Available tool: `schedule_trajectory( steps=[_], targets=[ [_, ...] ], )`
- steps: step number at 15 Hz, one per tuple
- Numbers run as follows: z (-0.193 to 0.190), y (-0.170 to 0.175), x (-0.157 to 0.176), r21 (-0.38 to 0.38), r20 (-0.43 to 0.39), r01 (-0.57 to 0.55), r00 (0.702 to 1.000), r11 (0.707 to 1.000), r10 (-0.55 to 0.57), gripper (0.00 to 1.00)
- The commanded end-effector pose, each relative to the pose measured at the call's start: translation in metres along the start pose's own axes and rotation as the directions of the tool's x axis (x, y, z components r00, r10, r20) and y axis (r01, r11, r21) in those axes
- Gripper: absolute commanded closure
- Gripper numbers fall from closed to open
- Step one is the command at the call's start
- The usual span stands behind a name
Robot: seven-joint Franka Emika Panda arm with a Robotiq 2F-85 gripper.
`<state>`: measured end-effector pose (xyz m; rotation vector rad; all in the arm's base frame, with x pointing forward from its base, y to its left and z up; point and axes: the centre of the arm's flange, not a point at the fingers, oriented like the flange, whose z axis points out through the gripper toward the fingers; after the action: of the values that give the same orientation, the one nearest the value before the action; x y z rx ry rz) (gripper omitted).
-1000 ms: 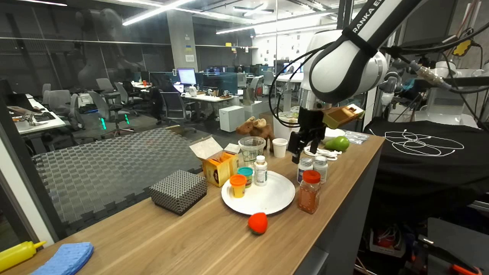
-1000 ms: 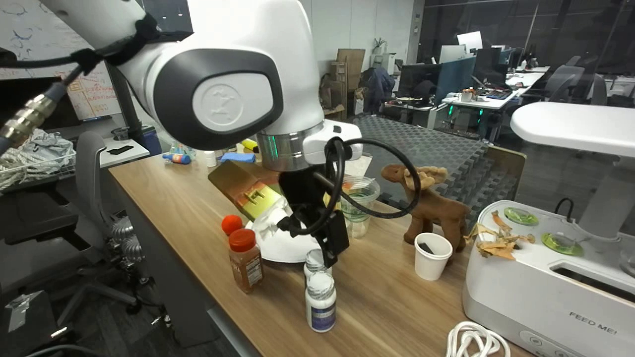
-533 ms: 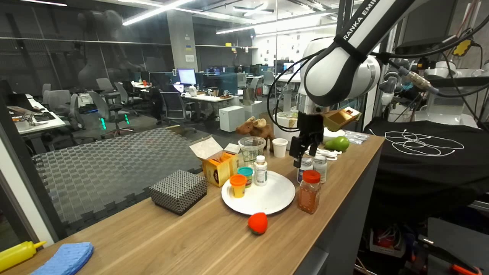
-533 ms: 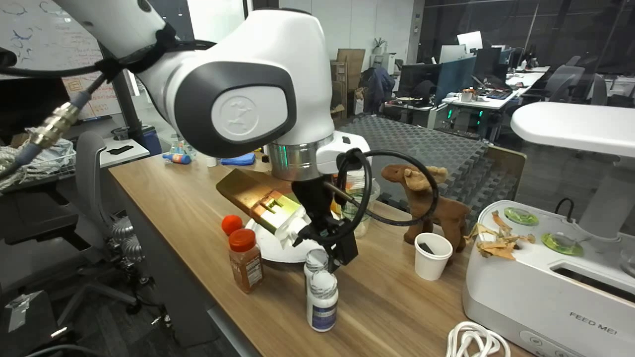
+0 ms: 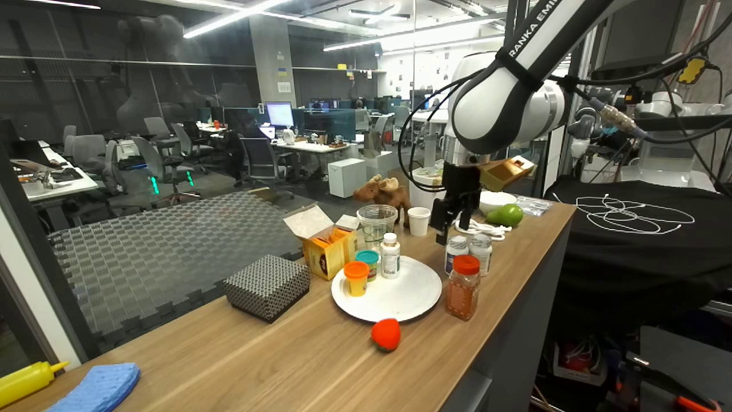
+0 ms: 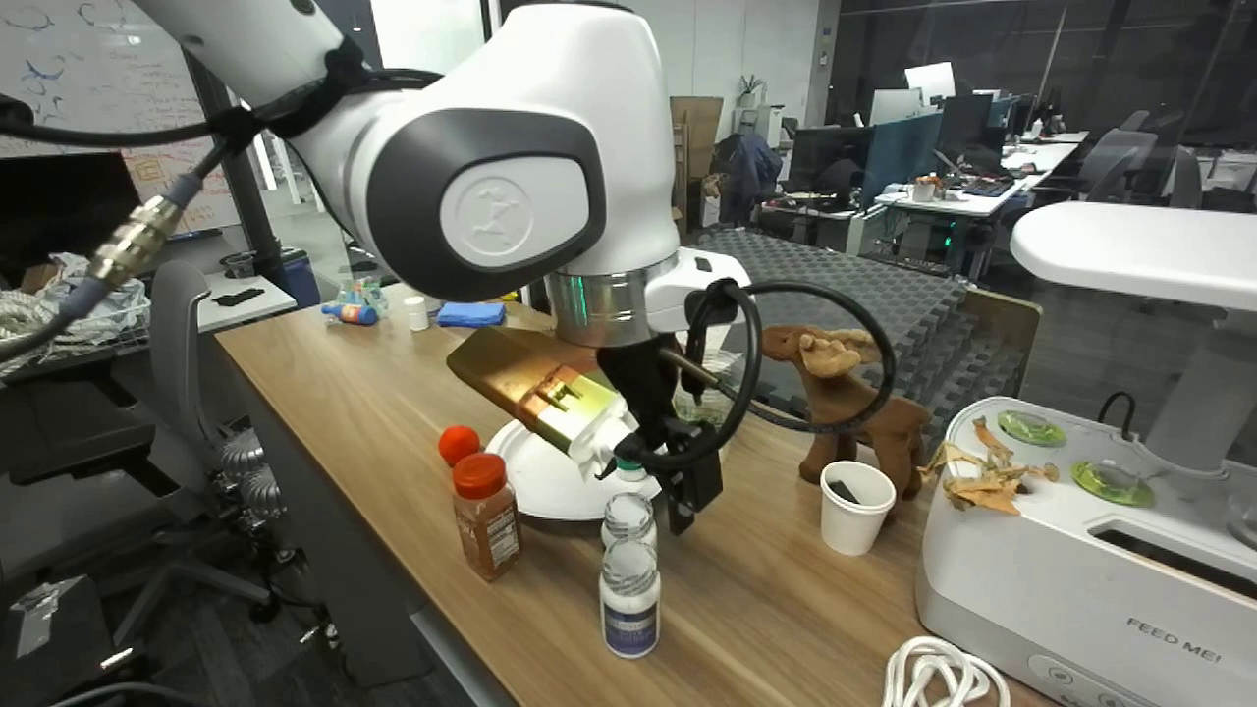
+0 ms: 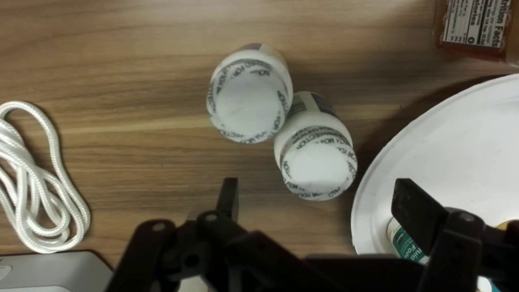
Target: Pick up all the objects surrounding the white plate and arrange them on the plate
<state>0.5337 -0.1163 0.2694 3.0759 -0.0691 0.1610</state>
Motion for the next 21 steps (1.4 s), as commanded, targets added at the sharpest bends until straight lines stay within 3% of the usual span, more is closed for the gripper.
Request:
schedule_trajectory(
  steps=[1, 5, 6, 7, 14, 17, 21],
  targets=[
    [-0.001, -0.004, 0.006, -0.007, -0.003, 0.014, 1.000, 1.000, -0.014, 0.00],
    [0.002, -0.009, 0.005, 0.000, 0.001, 0.023, 1.000, 1.000, -0.023, 0.00],
    [0.003, -0.010, 0.005, -0.001, 0.003, 0.025, 1.000, 1.000, -0.025, 0.09],
    [0.004, -0.012, 0.004, -0.001, 0.005, 0.028, 1.000, 1.000, -0.028, 0.28],
    [-0.001, -0.006, -0.002, -0.059, 0.013, 0.036, 0.999, 0.998, -0.035, 0.81],
    [-0.002, 0.000, -0.004, -0.078, 0.016, 0.013, 1.000, 0.997, -0.012, 0.77],
    [-0.016, -0.004, 0.003, -0.034, 0.014, -0.065, 0.998, 0.997, 0.065, 0.80]
  ],
)
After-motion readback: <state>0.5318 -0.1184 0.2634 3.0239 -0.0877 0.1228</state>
